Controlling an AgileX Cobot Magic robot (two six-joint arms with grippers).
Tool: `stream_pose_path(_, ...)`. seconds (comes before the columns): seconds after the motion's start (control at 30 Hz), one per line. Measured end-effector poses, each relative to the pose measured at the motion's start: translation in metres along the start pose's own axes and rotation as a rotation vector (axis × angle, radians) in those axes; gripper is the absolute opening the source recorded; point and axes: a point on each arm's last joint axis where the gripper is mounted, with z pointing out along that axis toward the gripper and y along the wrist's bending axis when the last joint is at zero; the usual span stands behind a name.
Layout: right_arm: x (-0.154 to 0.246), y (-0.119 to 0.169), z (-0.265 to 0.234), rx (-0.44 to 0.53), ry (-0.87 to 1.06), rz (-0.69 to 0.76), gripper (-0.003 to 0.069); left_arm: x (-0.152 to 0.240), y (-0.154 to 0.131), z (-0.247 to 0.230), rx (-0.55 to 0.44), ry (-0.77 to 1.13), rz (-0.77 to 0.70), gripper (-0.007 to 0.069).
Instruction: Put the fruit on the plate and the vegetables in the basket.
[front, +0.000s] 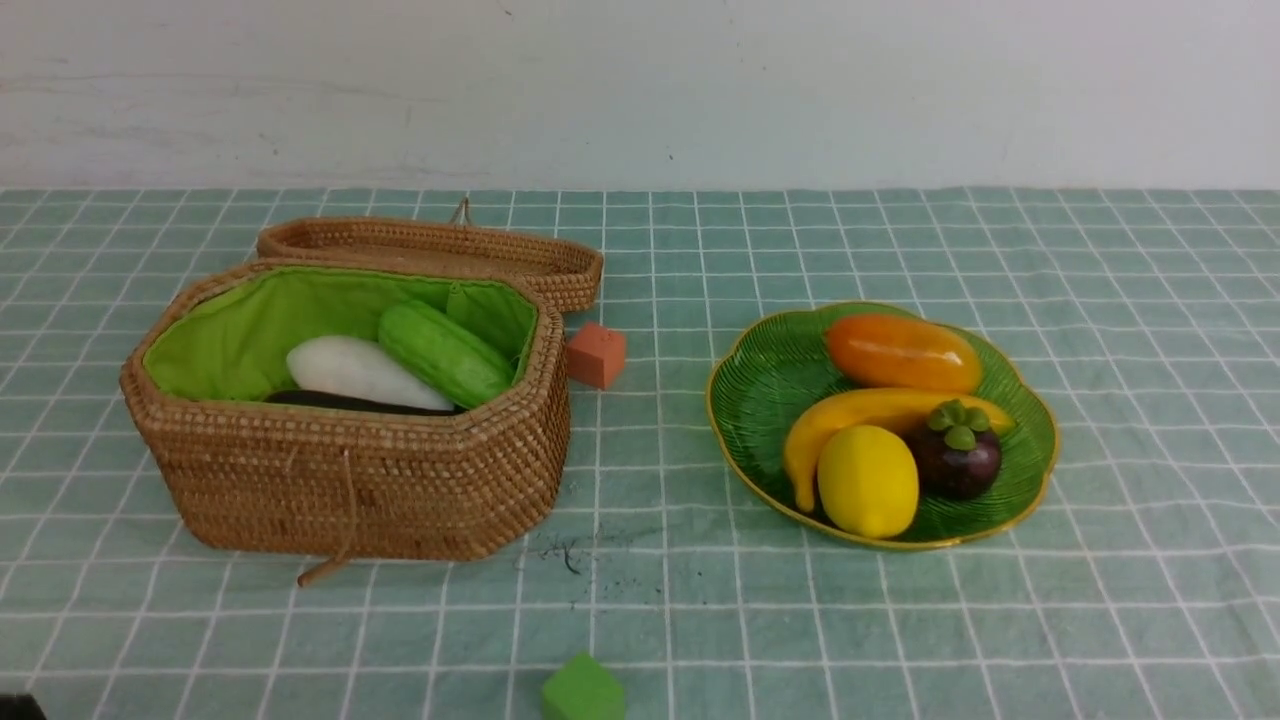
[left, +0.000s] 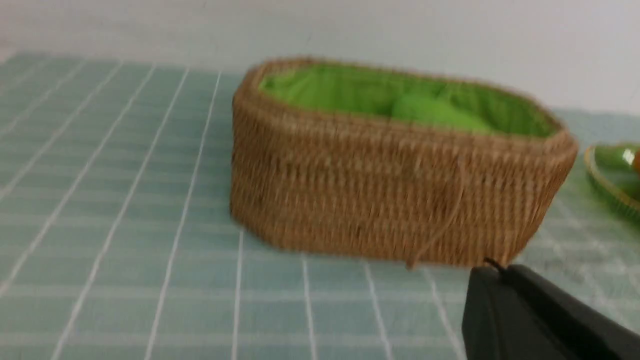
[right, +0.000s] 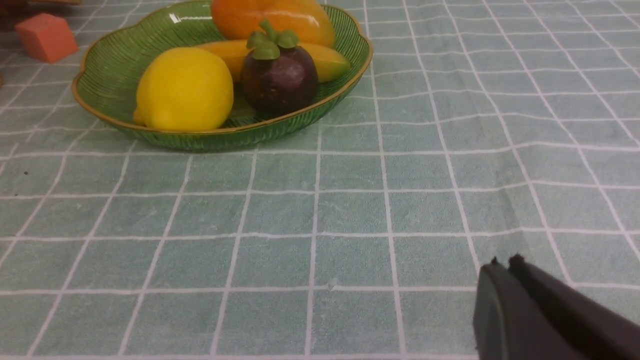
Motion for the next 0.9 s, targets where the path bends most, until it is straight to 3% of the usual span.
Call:
stream_pose_path(0.13, 0.0000, 0.0000, 0.0000, 0.000, 0.000, 0.000, 0.0008, 0.0150, 0.0024, -0.0003, -0.029, 0.143, -0.021, -0.0013)
stream_pose_path(0.9, 0.0000, 0.0000, 0.0000, 0.000, 0.000, -0.001, 0.0010, 0.0149, 0.0024, -0.0003, -0.031, 0.142, -0.051, -0.0013)
